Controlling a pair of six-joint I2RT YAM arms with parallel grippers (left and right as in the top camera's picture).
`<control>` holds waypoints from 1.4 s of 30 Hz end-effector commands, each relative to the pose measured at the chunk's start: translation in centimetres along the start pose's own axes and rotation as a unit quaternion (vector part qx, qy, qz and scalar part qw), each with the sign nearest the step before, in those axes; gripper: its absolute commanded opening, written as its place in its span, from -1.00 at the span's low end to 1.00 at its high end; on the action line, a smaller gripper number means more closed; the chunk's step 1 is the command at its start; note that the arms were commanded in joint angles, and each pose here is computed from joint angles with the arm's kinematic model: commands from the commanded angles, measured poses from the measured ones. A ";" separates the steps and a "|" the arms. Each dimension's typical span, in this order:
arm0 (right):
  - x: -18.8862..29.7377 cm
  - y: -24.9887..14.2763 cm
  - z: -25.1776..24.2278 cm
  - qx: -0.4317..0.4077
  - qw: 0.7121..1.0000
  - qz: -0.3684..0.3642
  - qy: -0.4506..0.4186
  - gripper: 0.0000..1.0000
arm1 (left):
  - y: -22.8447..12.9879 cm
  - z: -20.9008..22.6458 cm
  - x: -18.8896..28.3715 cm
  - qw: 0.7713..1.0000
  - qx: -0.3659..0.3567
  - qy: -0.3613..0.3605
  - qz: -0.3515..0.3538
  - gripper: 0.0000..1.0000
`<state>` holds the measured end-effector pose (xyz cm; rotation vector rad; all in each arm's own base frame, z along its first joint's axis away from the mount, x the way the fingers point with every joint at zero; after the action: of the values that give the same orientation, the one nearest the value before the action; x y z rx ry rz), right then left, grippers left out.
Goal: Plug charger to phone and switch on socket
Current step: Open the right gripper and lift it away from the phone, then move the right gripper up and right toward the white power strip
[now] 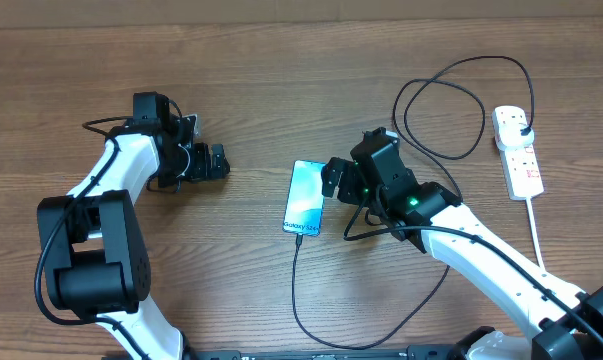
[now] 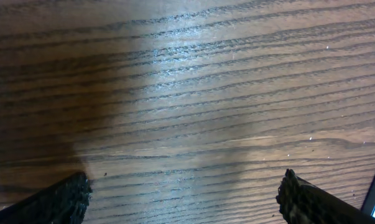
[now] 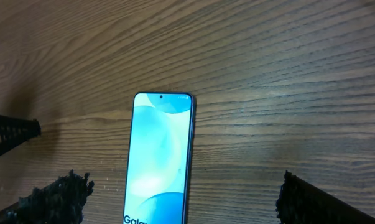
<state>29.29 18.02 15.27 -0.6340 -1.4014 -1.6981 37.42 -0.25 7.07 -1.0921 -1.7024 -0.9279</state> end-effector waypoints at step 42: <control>14.8 8.9 -11.6 -0.038 0.988 -0.003 -0.152 0.92 | 0.2 -0.1 0.4 1.000 0.000 0.006 -0.008 0.99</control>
<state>30.16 3.26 28.80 -0.9372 -1.5401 -1.7057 37.42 -0.21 7.06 -1.0895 -1.7009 -0.9299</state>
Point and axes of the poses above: each gripper's point midway between its finger pads, its own x axis back along the fingers, its own z axis along the line the jaws close on, y = z × x, the point moved 6 cm from there along x, back along the fingers, and after that the axes turned 14 degrees about x, right-handed, at the moved point
